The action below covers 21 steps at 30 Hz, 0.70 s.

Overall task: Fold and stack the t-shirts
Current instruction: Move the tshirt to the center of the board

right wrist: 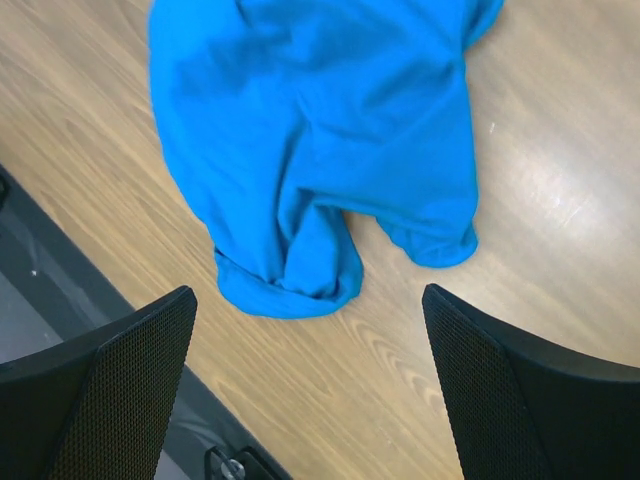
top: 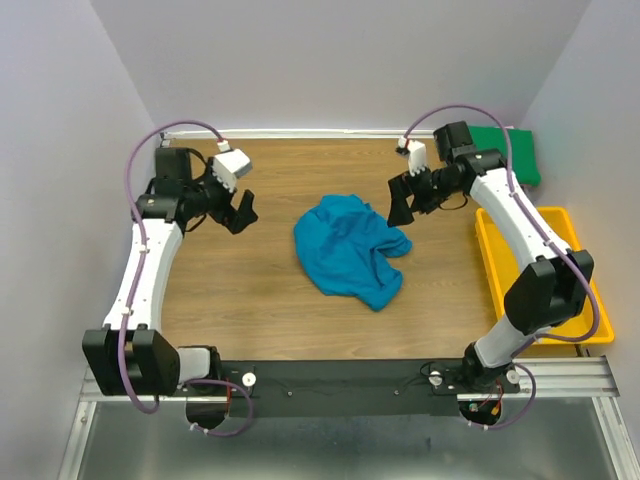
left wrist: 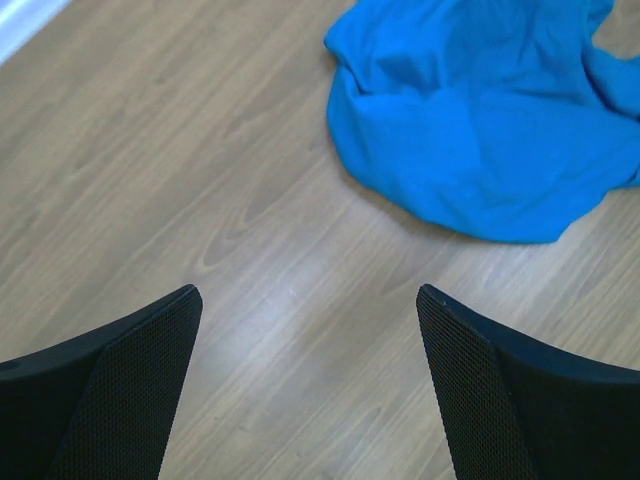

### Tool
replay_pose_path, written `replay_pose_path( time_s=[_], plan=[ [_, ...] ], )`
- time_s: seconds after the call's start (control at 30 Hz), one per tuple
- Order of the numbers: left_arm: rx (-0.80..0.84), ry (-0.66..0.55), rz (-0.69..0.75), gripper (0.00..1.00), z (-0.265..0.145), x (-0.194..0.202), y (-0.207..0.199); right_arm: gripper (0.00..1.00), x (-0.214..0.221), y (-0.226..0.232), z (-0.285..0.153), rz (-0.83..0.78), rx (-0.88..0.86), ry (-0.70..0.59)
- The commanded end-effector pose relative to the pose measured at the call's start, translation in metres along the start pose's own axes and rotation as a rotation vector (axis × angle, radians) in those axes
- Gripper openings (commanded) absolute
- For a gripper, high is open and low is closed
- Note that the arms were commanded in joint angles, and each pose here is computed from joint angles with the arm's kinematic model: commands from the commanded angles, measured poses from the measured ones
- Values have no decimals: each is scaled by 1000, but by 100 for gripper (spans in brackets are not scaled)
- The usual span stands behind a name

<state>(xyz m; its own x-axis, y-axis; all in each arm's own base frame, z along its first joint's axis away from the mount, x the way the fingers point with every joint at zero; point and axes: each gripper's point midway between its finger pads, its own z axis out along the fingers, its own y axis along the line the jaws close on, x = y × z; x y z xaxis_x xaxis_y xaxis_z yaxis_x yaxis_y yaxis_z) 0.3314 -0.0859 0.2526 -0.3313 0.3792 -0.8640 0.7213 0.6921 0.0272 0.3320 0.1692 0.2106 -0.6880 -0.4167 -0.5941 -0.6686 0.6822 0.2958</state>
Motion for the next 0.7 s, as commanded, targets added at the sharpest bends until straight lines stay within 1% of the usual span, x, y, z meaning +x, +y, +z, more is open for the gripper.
replay_pose_path(
  time_s=[0.0, 0.03, 0.07, 0.1, 0.13, 0.17, 0.2, 0.23, 0.27, 0.33, 0.37, 0.4, 0.43, 0.5, 0.53, 0.57, 0.63, 0.67],
  plan=[
    [100, 83, 83, 96, 29, 26, -21, 100, 34, -22, 29, 79, 61, 81],
    [116, 98, 100, 96, 36, 30, -27, 98, 43, -25, 36, 92, 61, 99],
    [156, 124, 133, 96, 49, 36, -45, 96, 63, -28, 46, 122, 63, 148],
    [182, 148, 143, 96, 58, 42, -54, 95, 68, -33, 53, 124, 75, 153],
    [202, 173, 161, 93, 68, 51, -64, 93, 75, -38, 58, 128, 91, 169],
    [258, 185, 198, 91, 78, 52, -87, 91, 86, -43, 65, 131, 102, 190],
    [291, 207, 213, 89, 86, 59, -99, 90, 91, -48, 71, 138, 111, 207],
    [308, 215, 232, 83, 93, 65, -109, 88, 96, -54, 75, 141, 131, 218],
    [364, 219, 269, 81, 99, 66, -132, 88, 96, -58, 80, 142, 141, 213],
    [397, 223, 297, 79, 111, 70, -150, 87, 98, -66, 90, 159, 156, 227],
    [416, 225, 316, 79, 115, 71, -161, 86, 96, -69, 93, 162, 160, 224],
    [459, 237, 345, 79, 121, 75, -183, 85, 88, -74, 97, 158, 172, 205],
    [444, 235, 376, 80, 128, 76, -189, 83, 91, -81, 104, 166, 183, 219],
    [473, 257, 412, 84, 139, 86, -210, 77, 90, -89, 113, 165, 195, 222],
    [476, 263, 422, 86, 143, 89, -214, 74, 87, -93, 115, 165, 202, 220],
    [483, 287, 426, 87, 152, 99, -217, 69, 91, -97, 123, 170, 205, 238],
    [492, 305, 428, 88, 159, 106, -224, 64, 93, -101, 128, 173, 208, 245],
    [468, 304, 438, 88, 166, 109, -223, 60, 96, -104, 134, 179, 210, 252]
  ],
)
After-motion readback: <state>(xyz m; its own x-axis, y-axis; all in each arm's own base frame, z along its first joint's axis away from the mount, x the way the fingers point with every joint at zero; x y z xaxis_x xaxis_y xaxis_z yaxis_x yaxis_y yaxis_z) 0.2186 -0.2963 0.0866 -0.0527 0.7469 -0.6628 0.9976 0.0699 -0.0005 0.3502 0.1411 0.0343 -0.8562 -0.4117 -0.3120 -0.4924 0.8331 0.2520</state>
